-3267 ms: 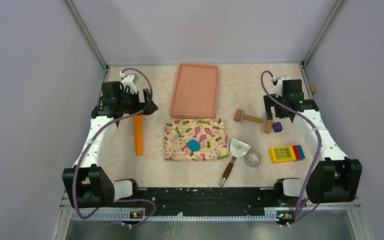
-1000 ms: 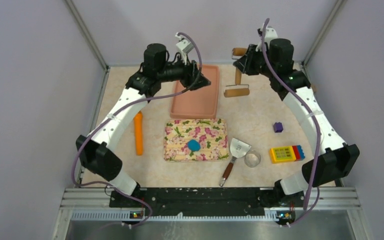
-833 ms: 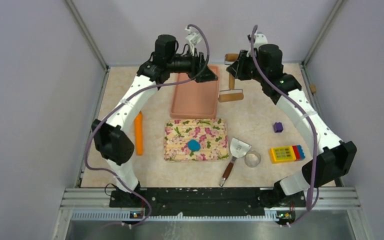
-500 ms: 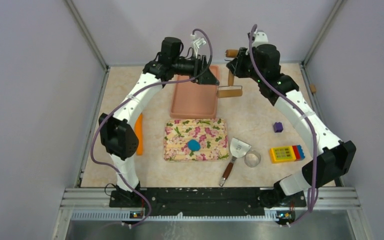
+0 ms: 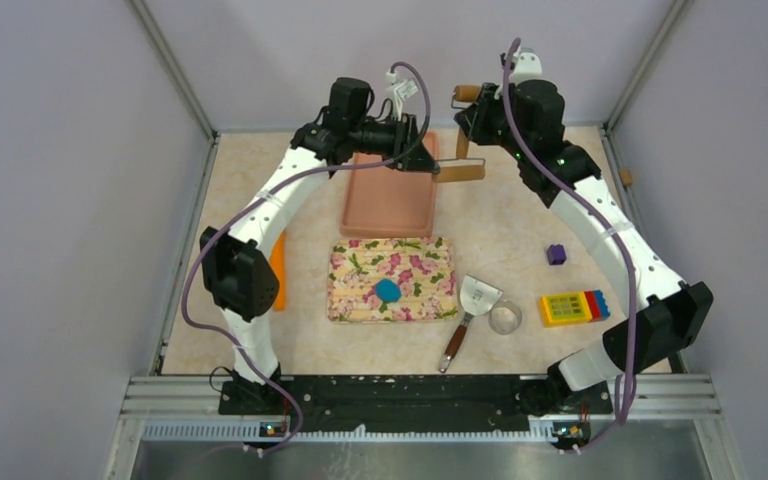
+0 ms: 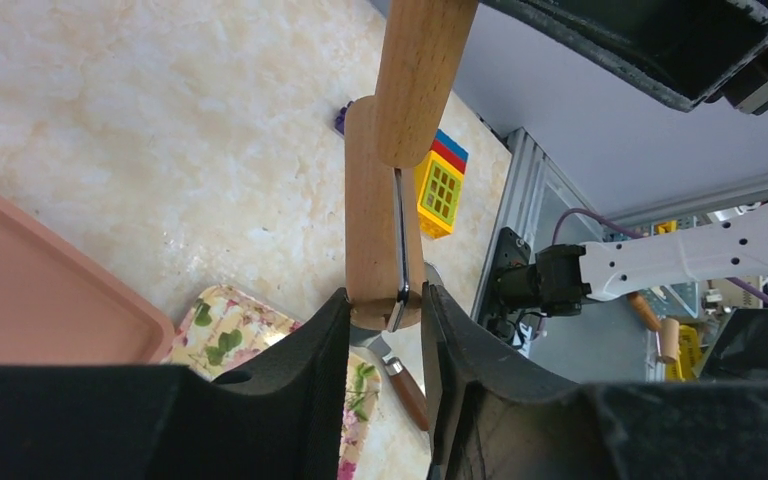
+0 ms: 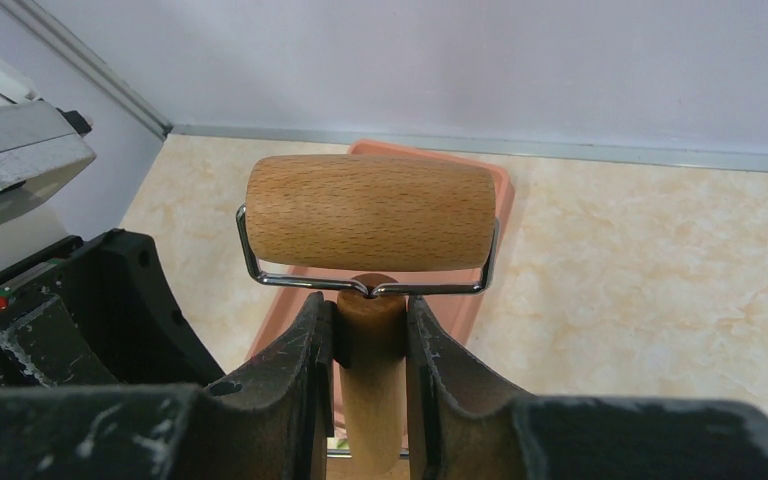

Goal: Roll out the dumpling wrappers from the dough

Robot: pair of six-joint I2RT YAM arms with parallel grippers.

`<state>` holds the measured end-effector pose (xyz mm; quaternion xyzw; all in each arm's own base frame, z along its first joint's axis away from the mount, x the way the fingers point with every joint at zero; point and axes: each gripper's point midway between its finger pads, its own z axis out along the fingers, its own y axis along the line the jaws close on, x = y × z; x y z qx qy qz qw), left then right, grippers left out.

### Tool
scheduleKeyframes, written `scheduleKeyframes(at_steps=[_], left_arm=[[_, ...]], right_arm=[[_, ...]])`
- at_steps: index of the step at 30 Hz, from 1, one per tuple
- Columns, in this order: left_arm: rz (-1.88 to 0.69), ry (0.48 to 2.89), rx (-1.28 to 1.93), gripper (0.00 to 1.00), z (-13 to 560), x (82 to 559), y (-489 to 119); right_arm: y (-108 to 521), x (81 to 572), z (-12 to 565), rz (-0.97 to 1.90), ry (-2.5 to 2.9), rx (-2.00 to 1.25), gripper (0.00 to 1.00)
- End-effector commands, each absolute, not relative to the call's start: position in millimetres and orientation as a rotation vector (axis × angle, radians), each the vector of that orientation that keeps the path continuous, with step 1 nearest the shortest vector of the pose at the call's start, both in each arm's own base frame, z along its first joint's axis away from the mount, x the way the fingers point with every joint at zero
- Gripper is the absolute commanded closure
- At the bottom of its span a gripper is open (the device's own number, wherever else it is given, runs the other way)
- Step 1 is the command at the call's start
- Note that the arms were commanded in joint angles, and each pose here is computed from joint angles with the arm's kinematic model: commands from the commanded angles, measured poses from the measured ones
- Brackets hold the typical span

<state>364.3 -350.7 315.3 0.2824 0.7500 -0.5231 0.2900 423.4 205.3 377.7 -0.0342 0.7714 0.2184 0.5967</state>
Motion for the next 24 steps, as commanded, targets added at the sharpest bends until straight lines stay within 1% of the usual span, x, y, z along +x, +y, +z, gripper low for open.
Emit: scheduleKeyframes(at_steps=[1, 10, 16, 17, 19, 23, 24], left_arm=[[-1.325, 1.94, 0.776, 0.65, 327, 372, -357], [-1.356, 1.908, 0.833, 0.7, 327, 370, -373], [-1.36, 1.902, 0.839, 0.84, 324, 373, -378], [-1.359, 1.901, 0.841, 0.88, 324, 373, -378], [-1.349, 1.901, 0.847, 1.0, 321, 375, -378], [-1.321, 1.922, 0.868, 1.0, 311, 376, -371], [-1.325, 1.925, 0.88, 1.0, 308, 373, -366]], right_arm=[[217, 421, 426, 0.575, 1.655, -0.073, 1.0], [218, 421, 424, 0.575, 1.657, -0.07, 1.0], [219, 421, 423, 0.581, 1.66, -0.071, 1.0], [219, 421, 422, 0.581, 1.663, -0.071, 1.0], [219, 420, 419, 0.585, 1.669, -0.071, 1.0], [219, 412, 401, 0.59, 1.734, -0.099, 1.0], [218, 408, 393, 0.592, 1.763, -0.141, 0.93]])
